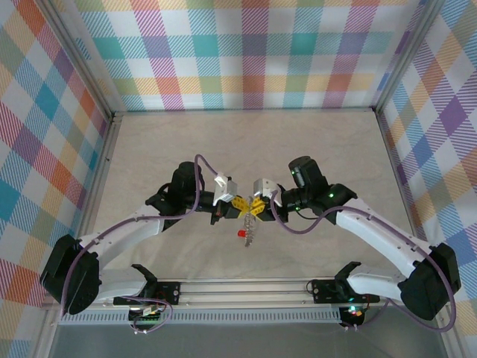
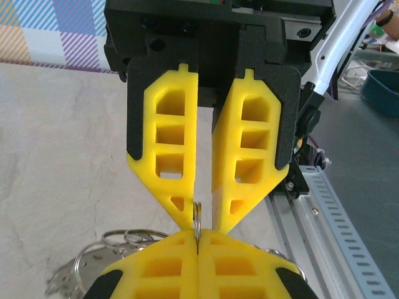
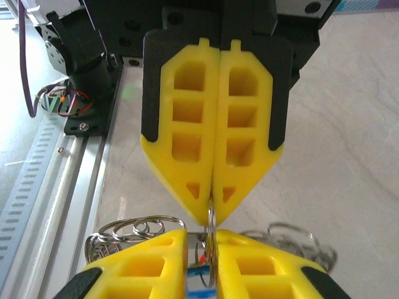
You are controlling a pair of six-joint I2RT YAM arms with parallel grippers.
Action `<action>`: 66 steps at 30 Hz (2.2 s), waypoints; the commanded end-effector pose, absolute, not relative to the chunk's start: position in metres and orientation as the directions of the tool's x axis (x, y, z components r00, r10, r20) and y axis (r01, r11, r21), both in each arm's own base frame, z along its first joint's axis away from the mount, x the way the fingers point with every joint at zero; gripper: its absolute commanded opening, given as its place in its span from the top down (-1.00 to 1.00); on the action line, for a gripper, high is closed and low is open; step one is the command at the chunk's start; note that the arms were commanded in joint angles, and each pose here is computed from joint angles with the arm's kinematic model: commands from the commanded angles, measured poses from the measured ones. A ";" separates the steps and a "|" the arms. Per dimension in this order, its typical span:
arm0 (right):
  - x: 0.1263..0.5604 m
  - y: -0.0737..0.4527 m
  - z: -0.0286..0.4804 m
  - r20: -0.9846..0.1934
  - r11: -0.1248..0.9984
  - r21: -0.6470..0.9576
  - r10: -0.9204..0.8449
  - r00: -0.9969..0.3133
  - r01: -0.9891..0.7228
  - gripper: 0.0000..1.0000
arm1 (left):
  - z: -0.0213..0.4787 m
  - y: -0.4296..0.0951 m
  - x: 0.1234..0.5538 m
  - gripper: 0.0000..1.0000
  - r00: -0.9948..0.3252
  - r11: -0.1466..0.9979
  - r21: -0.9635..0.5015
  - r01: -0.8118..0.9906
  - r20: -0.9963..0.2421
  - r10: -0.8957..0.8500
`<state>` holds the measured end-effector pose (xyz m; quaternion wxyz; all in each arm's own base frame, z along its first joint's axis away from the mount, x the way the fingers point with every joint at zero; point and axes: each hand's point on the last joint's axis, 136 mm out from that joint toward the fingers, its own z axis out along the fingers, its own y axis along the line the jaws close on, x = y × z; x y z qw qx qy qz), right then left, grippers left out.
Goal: Put the keys on the keyring
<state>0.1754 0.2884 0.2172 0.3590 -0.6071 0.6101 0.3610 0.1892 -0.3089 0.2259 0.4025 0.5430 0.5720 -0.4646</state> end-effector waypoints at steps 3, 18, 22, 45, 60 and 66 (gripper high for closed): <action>0.175 0.300 0.221 -0.904 -0.031 0.043 -0.426 -0.026 -0.999 0.63 | 0.251 -0.310 0.191 1.00 -0.021 -0.016 -0.024 1.000 -0.986 0.167; 0.182 0.297 0.218 -0.904 0.013 0.076 -0.420 -0.075 -0.997 0.44 | 0.252 -0.309 0.187 1.00 -0.002 -0.009 -0.004 1.000 -0.990 0.143; 0.185 0.287 0.223 -0.912 0.036 0.077 -0.400 -0.085 -0.996 0.41 | 0.252 -0.307 0.184 1.00 0.011 -0.014 0.009 1.000 -0.989 0.150; 0.169 0.292 0.222 -0.922 -0.055 0.109 -0.380 -0.081 -0.992 0.67 | 0.257 -0.308 0.185 1.00 0.025 -0.021 0.022 1.000 -0.989 0.145; 0.165 0.280 0.206 -0.923 -0.002 0.106 -0.372 -0.098 -0.994 0.32 | 0.260 -0.306 0.188 1.00 0.031 0.015 0.034 0.999 -0.988 0.154; 0.168 0.288 0.197 -0.922 0.027 0.061 -0.380 -0.066 -0.998 0.31 | 0.260 -0.305 0.190 1.00 0.029 0.028 0.033 0.999 -0.987 0.157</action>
